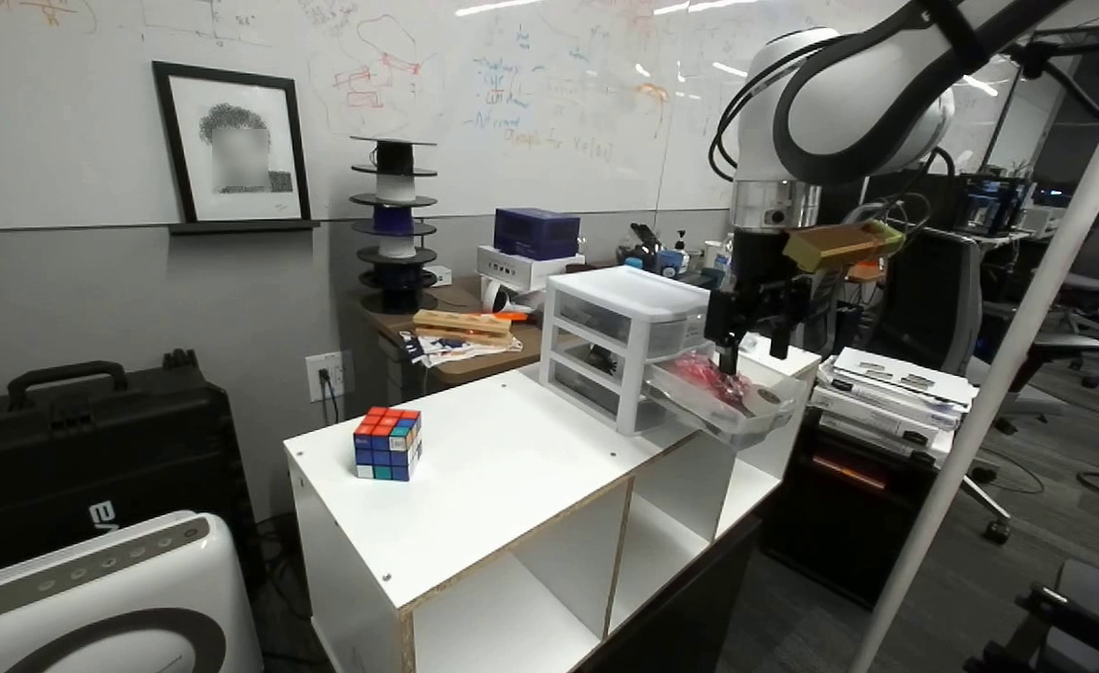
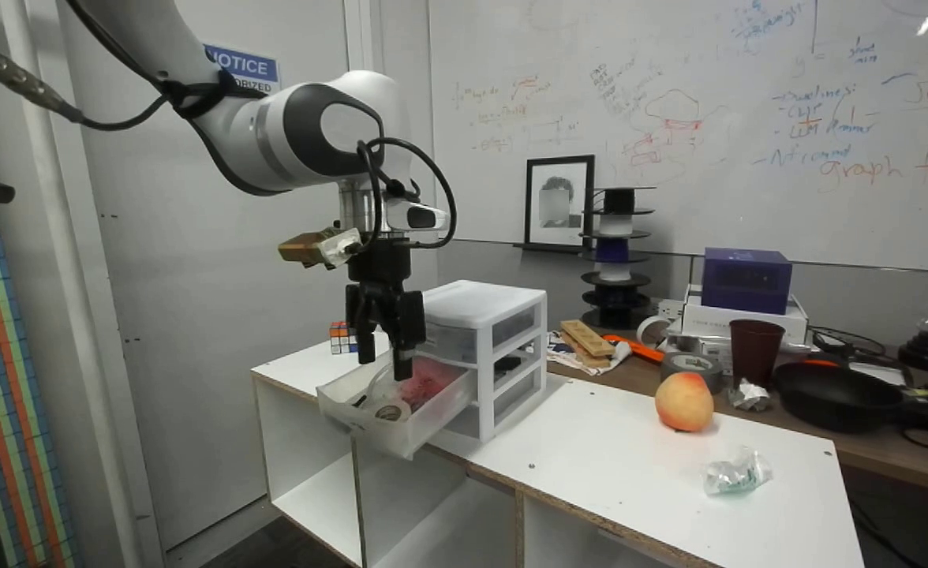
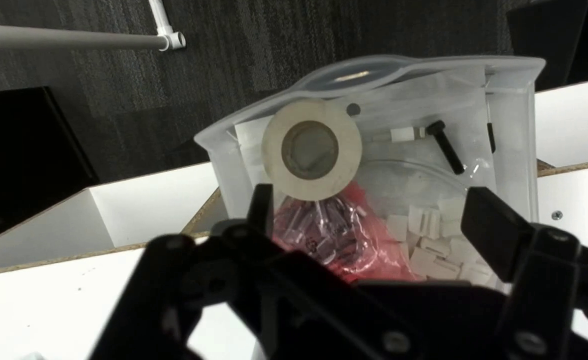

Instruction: Put the roll of tape and plastic bag on the table into the open drawer and then close the drawer

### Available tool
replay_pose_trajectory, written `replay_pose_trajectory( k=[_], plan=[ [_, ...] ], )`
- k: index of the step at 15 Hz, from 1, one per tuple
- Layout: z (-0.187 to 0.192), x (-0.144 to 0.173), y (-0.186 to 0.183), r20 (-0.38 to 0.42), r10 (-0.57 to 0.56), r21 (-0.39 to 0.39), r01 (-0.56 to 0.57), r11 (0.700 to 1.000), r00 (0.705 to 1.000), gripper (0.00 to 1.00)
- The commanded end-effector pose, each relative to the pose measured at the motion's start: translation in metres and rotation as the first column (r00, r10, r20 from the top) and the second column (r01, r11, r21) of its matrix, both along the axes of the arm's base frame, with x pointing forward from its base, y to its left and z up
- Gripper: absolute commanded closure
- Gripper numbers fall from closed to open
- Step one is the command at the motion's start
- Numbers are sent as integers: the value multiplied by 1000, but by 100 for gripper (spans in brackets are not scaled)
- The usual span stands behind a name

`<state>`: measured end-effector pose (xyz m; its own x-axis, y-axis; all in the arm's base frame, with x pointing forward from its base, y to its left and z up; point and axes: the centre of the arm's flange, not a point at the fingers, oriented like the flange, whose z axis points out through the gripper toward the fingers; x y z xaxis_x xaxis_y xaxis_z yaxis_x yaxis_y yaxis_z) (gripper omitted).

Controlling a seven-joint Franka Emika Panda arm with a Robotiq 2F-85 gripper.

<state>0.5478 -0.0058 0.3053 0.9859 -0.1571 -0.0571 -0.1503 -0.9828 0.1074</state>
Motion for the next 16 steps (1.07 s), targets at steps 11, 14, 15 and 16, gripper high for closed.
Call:
replay_pose_trajectory(
  k=[11,14,15,16],
  plan=[
    [60,-82,-92,35,-83,41,82,996,996,0],
    [64,-92,-150,26,-175,74,173,982,984,0],
    [66,-94,-170,25,-217,87,214,973,976,0],
    [68,-95,-186,33,-251,98,247,964,967,0]
  ],
)
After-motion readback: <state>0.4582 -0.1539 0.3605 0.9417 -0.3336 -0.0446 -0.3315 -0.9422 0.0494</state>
